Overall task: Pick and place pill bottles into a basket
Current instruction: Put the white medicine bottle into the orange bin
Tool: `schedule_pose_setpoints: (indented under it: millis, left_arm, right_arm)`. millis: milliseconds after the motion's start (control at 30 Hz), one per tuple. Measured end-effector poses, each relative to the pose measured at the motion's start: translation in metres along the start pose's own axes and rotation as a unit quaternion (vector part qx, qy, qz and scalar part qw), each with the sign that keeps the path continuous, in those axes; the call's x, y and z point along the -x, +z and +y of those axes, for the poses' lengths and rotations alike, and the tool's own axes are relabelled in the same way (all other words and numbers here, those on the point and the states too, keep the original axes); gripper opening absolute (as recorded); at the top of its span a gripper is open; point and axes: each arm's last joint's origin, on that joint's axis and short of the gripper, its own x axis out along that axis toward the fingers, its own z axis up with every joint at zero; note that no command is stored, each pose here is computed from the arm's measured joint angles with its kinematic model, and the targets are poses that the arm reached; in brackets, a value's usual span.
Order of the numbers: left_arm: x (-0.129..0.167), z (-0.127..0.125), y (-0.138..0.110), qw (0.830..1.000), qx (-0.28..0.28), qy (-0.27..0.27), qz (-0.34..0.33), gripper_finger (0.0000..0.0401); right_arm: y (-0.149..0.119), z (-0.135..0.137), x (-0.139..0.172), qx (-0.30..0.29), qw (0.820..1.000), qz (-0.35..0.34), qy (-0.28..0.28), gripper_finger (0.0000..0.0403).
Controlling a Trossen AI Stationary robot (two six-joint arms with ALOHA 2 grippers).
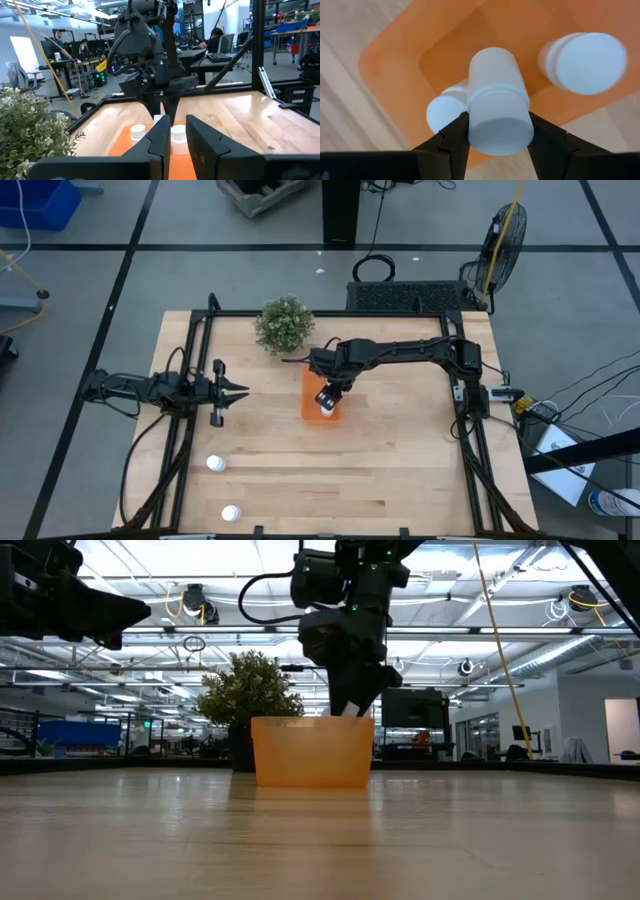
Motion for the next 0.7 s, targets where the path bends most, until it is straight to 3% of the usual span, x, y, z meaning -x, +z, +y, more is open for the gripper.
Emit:
schedule_pose_setpoints:
  millis: [367,700]
  left_arm:
    - [0.000,0.000,0.000,1.000,0.000,0.000,0.000,0.0067]
    - [0.000,0.000,0.000,1.000,0.000,0.000,0.000,0.0067]
  right_arm:
    - [-0.003,0.005,-0.001,0.051,0.999,0.009,0.011,0.0166]
    - [-0.012,0.003,-0.001,0.123,0.991,0.034,-0.037,0.0166]
